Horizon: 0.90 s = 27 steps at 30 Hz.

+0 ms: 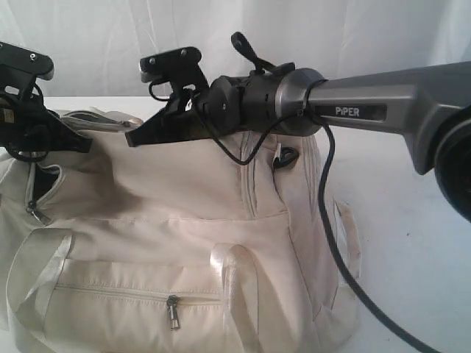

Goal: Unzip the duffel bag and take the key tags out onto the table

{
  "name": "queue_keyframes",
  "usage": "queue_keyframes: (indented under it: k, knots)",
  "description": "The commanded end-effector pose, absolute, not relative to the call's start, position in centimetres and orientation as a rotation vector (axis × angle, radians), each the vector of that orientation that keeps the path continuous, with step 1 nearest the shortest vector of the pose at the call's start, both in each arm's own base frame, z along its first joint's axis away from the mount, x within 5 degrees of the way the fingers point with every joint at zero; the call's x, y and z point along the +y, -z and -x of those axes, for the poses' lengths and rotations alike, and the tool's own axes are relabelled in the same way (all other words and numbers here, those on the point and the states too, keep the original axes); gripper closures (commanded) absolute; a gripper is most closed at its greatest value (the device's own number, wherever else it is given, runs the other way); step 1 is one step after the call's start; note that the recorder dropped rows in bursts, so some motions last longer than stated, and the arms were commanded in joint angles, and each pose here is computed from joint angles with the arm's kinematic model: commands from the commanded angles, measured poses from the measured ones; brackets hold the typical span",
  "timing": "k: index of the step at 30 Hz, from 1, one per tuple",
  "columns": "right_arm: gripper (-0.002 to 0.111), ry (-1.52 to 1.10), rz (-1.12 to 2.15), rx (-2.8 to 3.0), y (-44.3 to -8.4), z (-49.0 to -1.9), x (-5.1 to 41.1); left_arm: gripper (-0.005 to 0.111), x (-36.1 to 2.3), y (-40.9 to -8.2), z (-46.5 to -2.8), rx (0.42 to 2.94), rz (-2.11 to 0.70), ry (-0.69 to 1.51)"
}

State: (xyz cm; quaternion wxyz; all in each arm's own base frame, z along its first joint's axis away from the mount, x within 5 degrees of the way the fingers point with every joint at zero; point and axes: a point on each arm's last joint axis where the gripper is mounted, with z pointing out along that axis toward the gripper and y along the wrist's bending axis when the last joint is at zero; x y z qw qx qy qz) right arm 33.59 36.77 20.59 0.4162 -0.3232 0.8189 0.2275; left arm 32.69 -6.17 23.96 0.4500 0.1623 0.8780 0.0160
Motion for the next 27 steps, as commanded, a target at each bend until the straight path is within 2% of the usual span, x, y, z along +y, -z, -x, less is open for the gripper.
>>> queue_keyframes:
  k: [1, 9, 15, 19, 22, 24, 27]
  knots:
    - [0.108, -0.564, 0.903, 2.198, -18.8, -32.3, 37.1, 0.107, -6.1, -23.8, -32.3, 2.201, -0.393, -0.05]
    - [0.108, -0.542, 1.006, 2.367, -17.3, -31.1, 36.6, 0.107, -5.9, -23.6, -32.2, 2.228, -0.39, -0.064]
    - [0.107, -0.61, 0.858, 2.165, -20.3, -32.3, 37.4, 0.107, -5.6, -23.2, -31.8, 2.3, -0.383, -0.102]
    - [0.089, -0.611, 0.834, 1.997, -21.7, -32.8, 38.5, 0.107, -5.4, -23.0, -31.6, 2.333, -0.376, -0.119]
    - [0.064, -0.606, 0.845, 1.997, -21.2, -33.0, 38.9, 0.107, -5.3, -22.9, -31.5, 2.346, -0.373, -0.124]
    - [0.052, -0.605, 0.841, 1.987, -21.0, -33.0, 39.0, 0.107, -5.3, -22.8, -31.5, 2.356, -0.352, -0.112]
    - [0.051, -0.591, 0.844, 1.935, -20.7, -33.1, 39.4, 0.107, -5.4, -22.8, -31.4, 2.365, -0.335, -0.101]
